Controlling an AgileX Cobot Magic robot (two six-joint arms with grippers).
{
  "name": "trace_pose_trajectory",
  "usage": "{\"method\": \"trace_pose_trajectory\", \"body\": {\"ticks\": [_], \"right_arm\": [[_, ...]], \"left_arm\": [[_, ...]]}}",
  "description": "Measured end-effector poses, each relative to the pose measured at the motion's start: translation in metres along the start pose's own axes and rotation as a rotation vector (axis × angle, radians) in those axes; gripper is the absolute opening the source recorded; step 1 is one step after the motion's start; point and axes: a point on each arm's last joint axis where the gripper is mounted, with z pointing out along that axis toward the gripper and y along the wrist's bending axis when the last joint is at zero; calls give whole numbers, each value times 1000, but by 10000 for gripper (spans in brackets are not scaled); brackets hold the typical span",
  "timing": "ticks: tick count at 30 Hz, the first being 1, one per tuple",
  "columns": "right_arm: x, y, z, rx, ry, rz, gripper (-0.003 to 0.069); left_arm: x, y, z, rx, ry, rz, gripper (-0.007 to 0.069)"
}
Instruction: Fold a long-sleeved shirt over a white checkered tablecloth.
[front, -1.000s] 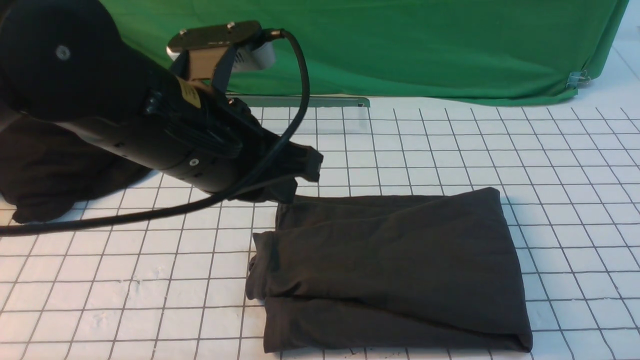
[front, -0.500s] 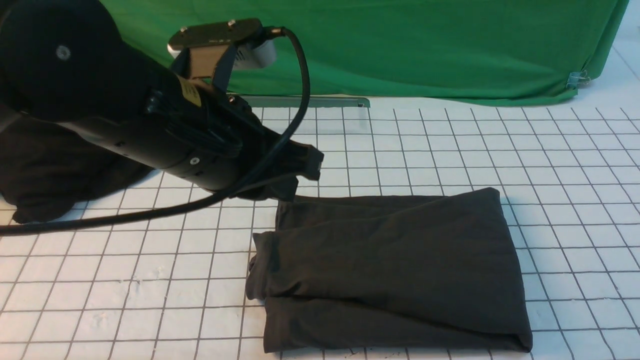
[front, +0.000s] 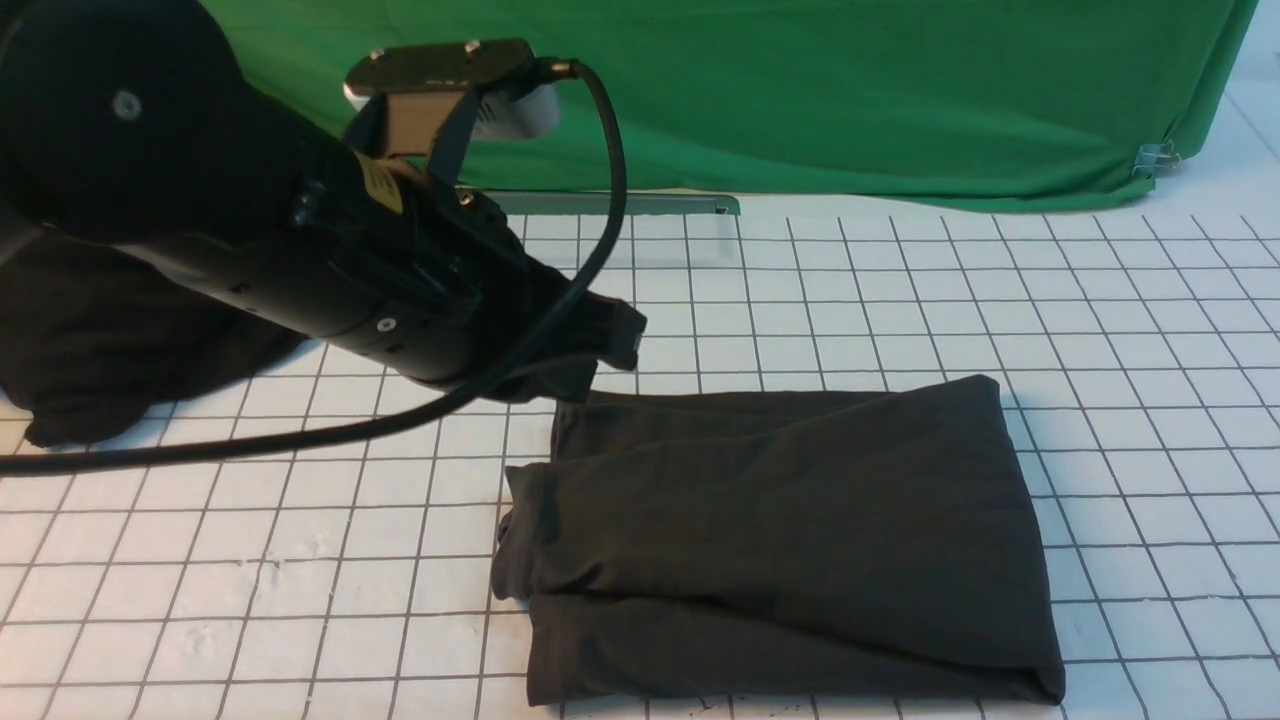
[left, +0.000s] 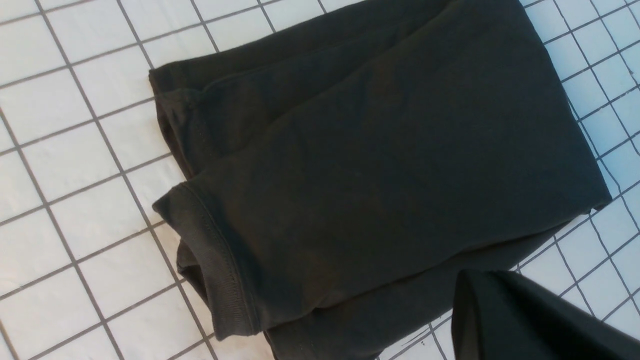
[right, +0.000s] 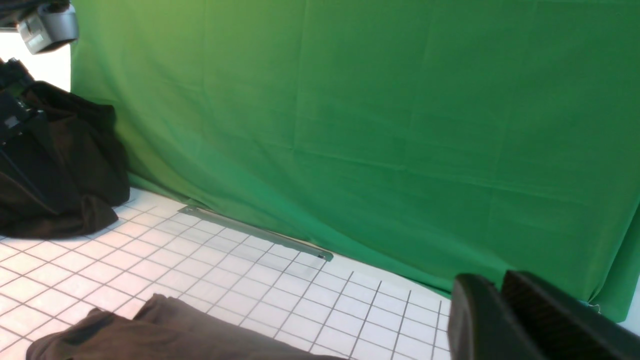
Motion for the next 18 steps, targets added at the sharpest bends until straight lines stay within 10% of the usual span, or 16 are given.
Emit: {"method": "trace_pose_trajectory", "body": {"ticks": [18], "right_arm": [[64, -3, 15, 158, 80, -10, 101]], "left_arm": [[-1, 0, 0, 1, -7, 1, 2]]}}
